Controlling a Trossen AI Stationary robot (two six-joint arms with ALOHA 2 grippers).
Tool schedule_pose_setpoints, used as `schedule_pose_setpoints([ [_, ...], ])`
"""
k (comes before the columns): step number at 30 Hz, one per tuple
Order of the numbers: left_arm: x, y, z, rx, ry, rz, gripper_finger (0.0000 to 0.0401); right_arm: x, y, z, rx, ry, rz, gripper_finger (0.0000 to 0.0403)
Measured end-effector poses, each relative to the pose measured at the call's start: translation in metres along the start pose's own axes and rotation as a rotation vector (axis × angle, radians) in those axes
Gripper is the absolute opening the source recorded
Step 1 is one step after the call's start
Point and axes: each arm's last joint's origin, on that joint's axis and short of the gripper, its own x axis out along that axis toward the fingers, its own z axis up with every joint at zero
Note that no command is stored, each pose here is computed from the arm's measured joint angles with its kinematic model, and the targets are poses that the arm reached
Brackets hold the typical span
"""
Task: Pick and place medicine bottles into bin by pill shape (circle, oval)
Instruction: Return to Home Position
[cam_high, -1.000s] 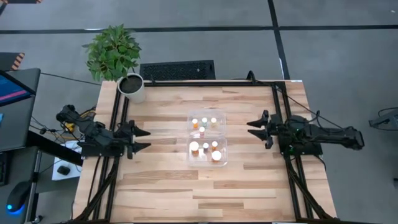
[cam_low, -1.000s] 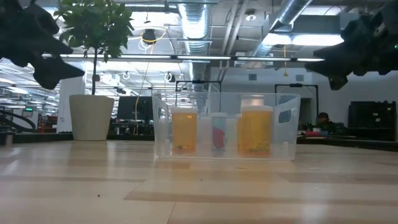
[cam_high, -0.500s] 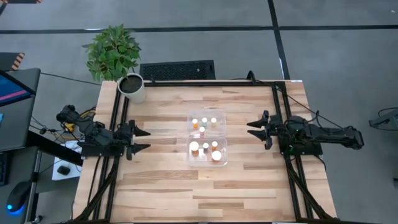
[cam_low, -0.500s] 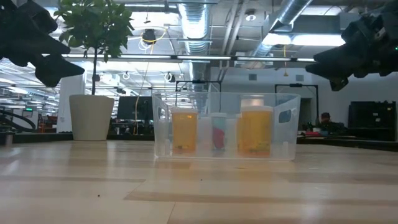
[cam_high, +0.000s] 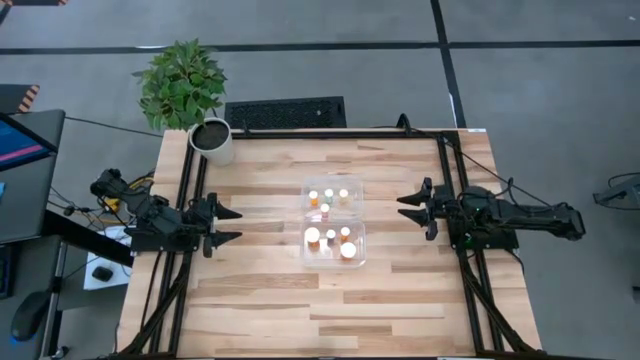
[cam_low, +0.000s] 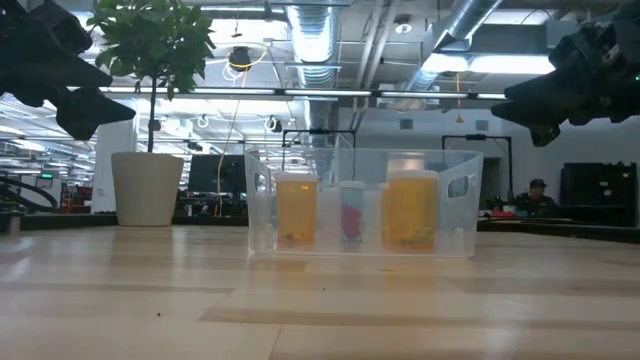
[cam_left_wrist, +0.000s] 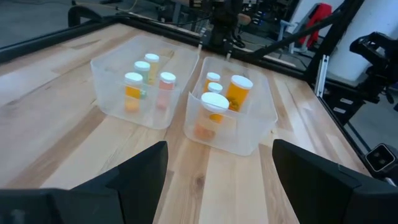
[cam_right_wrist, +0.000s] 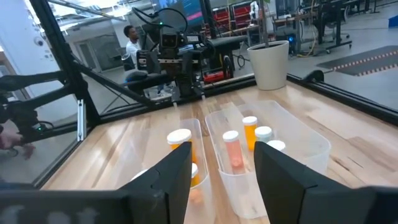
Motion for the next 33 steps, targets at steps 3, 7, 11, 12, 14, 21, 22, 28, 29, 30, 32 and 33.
schedule_pose_setpoints([
  [3, 0.0000, 0.0000, 0.0000, 0.000, 0.000, 0.000, 0.0283, 0.0000, 0.0000, -0.0001, 0.000, 0.001, 0.000, 0.0181],
  [7, 0.0000, 0.0000, -0.0001, 0.000, 0.001, 0.000, 0.0283, 0.0000, 0.0000, -0.0002, 0.000, 0.001, 0.000, 0.0185],
  [11, 0.0000, 0.0000, -0.0002, 0.000, 0.001, 0.000, 0.0283, 0.0001, -0.0001, -0.0004, 0.000, 0.002, 0.000, 0.0187],
  [12, 0.0000, 0.0000, -0.0002, 0.000, 0.001, 0.000, 0.0283, 0.0000, -0.0001, -0.0004, 0.000, 0.002, 0.000, 0.0187],
  [14, 0.0000, 0.0000, -0.0002, 0.000, 0.001, 0.000, 0.0283, 0.0001, -0.0001, -0.0004, 0.000, 0.003, 0.000, 0.0186],
  [21, 0.0001, 0.0001, -0.0003, 0.001, 0.002, 0.000, 0.0283, 0.0001, 0.0000, -0.0003, 0.000, 0.001, 0.001, 0.0181],
  [22, 0.0001, 0.0001, -0.0003, 0.001, 0.002, 0.000, 0.0283, 0.0001, 0.0000, -0.0003, 0.000, 0.001, 0.001, 0.0181],
  [28, 0.0001, 0.0001, -0.0003, 0.001, 0.002, 0.000, 0.0283, 0.0001, 0.0000, -0.0003, 0.000, 0.001, 0.001, 0.0186],
  [29, 0.0001, 0.0001, -0.0004, 0.001, 0.002, 0.000, 0.0283, 0.0001, 0.0000, -0.0003, 0.000, 0.000, 0.001, 0.0186],
  [30, 0.0001, 0.0001, -0.0004, 0.001, 0.002, 0.000, 0.0283, 0.0001, 0.0000, -0.0003, 0.000, 0.000, 0.001, 0.0187],
  [32, 0.0001, 0.0001, -0.0004, 0.001, 0.002, 0.001, 0.0283, 0.0001, 0.0000, -0.0002, 0.000, 0.000, 0.002, 0.0187],
  [33, 0.0001, 0.0001, -0.0004, 0.001, 0.002, 0.000, 0.0283, 0.0001, 0.0000, -0.0003, 0.000, 0.000, 0.002, 0.0187],
])
